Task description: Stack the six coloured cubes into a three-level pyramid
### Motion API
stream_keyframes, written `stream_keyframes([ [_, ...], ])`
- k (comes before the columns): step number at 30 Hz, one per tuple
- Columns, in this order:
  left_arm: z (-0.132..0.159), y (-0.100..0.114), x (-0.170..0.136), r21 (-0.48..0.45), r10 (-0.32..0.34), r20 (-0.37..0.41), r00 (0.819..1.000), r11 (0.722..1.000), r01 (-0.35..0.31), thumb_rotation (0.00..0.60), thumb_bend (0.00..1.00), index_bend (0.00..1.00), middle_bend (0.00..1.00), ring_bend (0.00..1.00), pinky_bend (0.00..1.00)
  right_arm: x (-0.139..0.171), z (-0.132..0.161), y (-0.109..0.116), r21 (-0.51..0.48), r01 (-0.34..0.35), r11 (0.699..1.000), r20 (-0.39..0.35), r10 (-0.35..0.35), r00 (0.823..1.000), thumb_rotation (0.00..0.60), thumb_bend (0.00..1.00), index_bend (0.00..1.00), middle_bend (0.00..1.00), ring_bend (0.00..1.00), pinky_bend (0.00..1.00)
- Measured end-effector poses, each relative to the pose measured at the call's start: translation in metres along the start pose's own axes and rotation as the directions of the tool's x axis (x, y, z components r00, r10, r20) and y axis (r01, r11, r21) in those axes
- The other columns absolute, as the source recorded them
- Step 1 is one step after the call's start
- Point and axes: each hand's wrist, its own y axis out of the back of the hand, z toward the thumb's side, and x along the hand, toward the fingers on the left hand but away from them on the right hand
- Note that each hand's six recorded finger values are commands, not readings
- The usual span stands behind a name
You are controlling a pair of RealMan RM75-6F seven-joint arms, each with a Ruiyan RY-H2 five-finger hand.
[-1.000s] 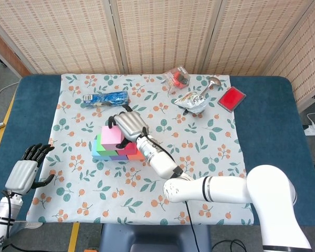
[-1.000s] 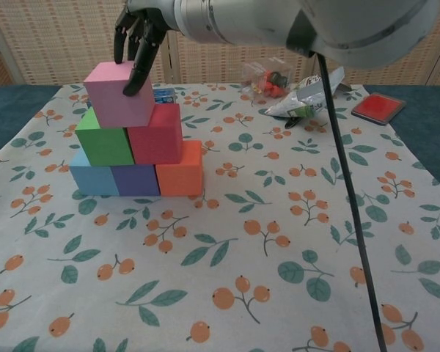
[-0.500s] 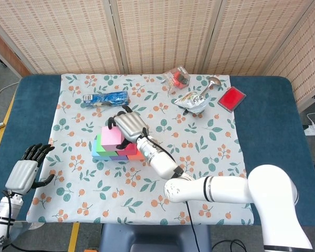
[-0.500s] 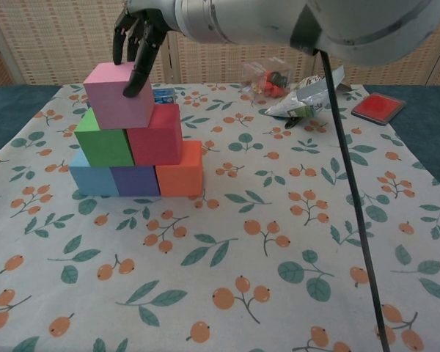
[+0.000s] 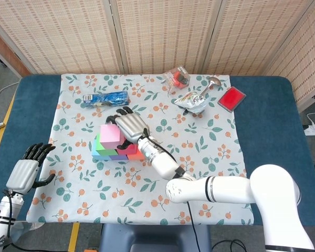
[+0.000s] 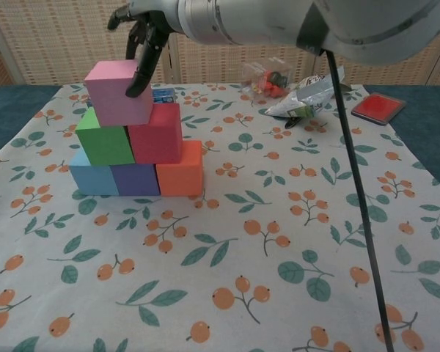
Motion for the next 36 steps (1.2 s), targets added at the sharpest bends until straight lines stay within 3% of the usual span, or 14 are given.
stream_keyframes([
  [8, 0.002, 0.001, 0.000, 0.001, 0.003, 0.006, 1.000, 1.000, -0.003, 0.600, 0.29, 0.13, 0.09, 0.00, 0.06, 0.002, 0.000, -0.001, -0.004, -0.005, 1.000, -0.004, 0.005, 1.000, 0.600, 0.07, 0.00, 0.23, 0.06, 0.00],
  [13, 0.003, 0.001, 0.003, 0.014, 0.000, 0.016, 1.000, 1.000, 0.000, 0.600, 0.29, 0.13, 0.09, 0.00, 0.06, 0.007, -0.002, 0.011, -0.023, 0.023, 0.999, -0.007, -0.023, 1.000, 0.600, 0.07, 0.00, 0.20, 0.05, 0.00],
  [20, 0.005, -0.012, 0.014, 0.071, -0.076, 0.059, 0.995, 0.995, 0.072, 0.600, 0.29, 0.13, 0.09, 0.00, 0.06, 0.024, -0.048, 0.031, -0.062, 0.078, 0.995, 0.075, -0.073, 0.995, 0.600, 0.06, 0.00, 0.12, 0.00, 0.00],
  [27, 0.024, -0.026, 0.040, 0.135, -0.151, 0.132, 0.980, 0.982, 0.133, 0.600, 0.29, 0.10, 0.06, 0.00, 0.06, 0.030, -0.105, 0.013, -0.149, 0.092, 0.985, 0.166, -0.066, 0.984, 0.600, 0.03, 0.00, 0.09, 0.00, 0.00],
  [36, 0.054, -0.033, 0.059, 0.168, -0.178, 0.209, 0.962, 0.975, 0.144, 0.600, 0.29, 0.10, 0.05, 0.00, 0.06, 0.018, -0.125, -0.029, -0.216, 0.055, 0.975, 0.173, -0.017, 0.985, 0.600, 0.03, 0.00, 0.06, 0.00, 0.00],
])
